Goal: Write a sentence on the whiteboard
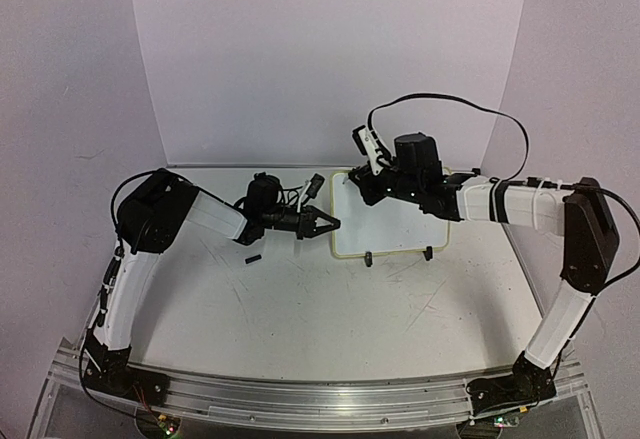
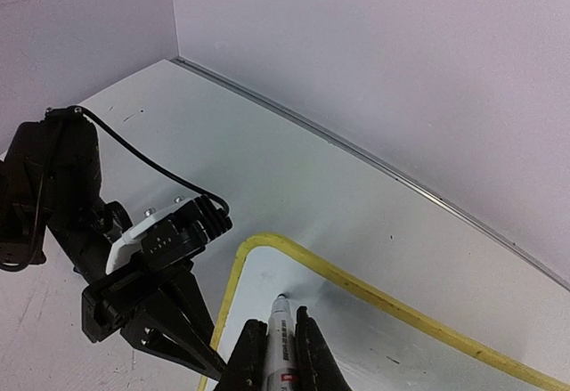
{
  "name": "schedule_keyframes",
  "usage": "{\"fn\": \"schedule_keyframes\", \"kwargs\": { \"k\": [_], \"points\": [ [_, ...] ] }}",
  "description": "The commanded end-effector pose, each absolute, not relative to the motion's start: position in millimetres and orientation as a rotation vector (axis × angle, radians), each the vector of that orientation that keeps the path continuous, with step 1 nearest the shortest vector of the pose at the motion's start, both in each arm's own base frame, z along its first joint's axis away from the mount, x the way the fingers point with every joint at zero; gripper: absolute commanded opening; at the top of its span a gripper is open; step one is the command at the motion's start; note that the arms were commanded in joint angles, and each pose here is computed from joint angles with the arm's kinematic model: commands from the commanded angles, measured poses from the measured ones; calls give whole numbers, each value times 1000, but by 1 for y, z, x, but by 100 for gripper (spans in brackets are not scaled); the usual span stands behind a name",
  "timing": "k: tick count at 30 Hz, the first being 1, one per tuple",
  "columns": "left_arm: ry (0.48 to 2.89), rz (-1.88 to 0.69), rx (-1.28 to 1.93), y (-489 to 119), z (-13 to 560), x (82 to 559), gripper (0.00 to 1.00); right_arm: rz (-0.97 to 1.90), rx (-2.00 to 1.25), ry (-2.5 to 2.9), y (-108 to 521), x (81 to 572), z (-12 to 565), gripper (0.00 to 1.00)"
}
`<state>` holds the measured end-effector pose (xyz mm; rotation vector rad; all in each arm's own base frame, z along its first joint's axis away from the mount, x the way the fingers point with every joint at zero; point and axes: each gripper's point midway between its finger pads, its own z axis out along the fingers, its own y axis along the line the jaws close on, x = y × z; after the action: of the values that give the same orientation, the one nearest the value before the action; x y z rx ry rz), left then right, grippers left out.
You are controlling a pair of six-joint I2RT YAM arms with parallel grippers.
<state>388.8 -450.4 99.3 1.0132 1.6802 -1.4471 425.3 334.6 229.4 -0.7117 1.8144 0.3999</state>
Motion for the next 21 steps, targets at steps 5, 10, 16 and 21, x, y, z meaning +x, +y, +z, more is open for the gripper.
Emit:
{"fn": "schedule_keyframes", "kwargs": {
  "k": [5, 10, 16, 21],
  "points": [
    [1779, -1407, 1036, -451, 80, 382, 0, 397, -664, 1778, 337, 432, 246, 0],
    [1781, -1399, 1041, -451, 80, 382, 0, 391, -660, 1798, 334, 430, 239, 0],
    [1780, -1393, 1043, -451, 83, 383, 0, 389, -657, 1811, 330, 426, 234, 0],
    [1782, -1389, 1044, -452, 83, 384, 0, 399, -658, 1827, 327, 420, 228, 0]
  ]
}}
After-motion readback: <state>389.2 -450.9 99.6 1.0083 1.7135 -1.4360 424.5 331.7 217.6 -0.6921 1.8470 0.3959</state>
